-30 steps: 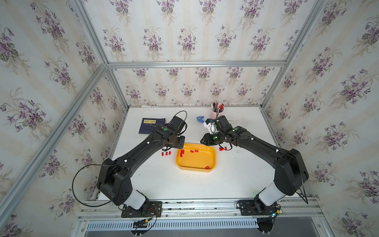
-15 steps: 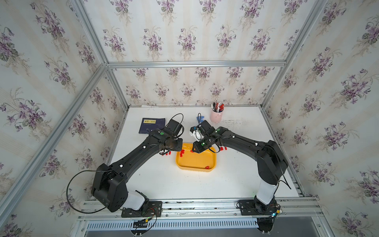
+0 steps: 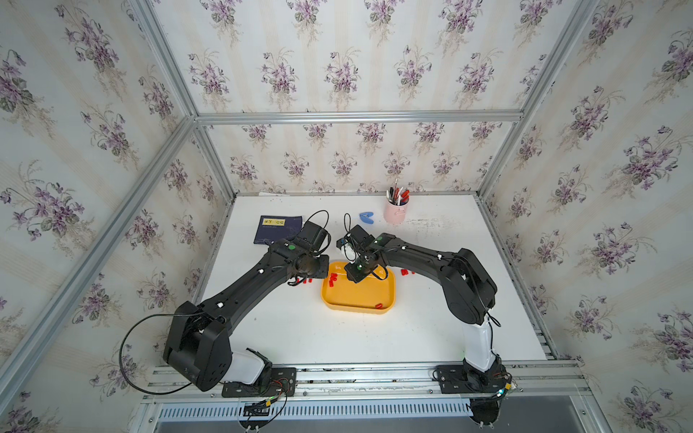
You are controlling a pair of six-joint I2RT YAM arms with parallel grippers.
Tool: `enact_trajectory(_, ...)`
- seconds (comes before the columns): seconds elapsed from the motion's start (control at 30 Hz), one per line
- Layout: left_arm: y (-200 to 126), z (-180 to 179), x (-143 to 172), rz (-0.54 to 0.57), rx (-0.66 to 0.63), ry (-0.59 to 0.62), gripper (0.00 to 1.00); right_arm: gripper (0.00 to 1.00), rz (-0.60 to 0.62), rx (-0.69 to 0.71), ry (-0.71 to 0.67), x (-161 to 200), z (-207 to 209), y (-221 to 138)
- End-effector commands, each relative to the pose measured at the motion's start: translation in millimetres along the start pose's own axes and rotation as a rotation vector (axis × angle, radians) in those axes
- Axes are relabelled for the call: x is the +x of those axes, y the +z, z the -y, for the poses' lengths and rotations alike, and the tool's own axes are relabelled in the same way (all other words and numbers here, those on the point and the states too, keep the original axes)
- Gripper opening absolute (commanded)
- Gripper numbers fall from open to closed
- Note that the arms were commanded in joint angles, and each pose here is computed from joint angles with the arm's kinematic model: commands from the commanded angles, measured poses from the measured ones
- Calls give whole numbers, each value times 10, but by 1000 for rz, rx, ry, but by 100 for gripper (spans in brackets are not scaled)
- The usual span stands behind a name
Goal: Take the screw protection sleeves out of the storage box
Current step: Pick up the screw protection sleeve from the storage box.
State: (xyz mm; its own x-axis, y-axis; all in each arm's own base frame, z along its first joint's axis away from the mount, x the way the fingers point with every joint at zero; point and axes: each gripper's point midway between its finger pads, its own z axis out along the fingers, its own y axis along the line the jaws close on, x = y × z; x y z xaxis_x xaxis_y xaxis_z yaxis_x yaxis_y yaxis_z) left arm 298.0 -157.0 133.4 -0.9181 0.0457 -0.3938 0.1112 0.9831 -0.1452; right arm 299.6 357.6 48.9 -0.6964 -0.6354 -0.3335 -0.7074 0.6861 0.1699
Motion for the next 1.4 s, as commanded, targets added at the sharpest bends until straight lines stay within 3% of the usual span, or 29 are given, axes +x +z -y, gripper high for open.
enact_trajectory(0.0, 23, 23, -16, 5, 13, 4, 38, 30, 16, 52, -11, -56, 84, 48)
enact_trajectory(0.67, 116, 17, 13, -20, 16, 11, 37, 29, 0, 128, 7, -16, 248, 291)
enact_trajectory(0.87, 114, 0, 34, -22, 10, 13, 37, 24, 7, 126, 22, -28, 247, 301)
enact_trajectory(1.13, 145, 11, 77, -31, 23, 6, 38, 27, 108, 76, 86, -157, 123, 24)
enact_trajectory(1.37, 194, 38, 129, -42, 46, -24, 39, 29, 108, 49, 120, -137, 81, 26)
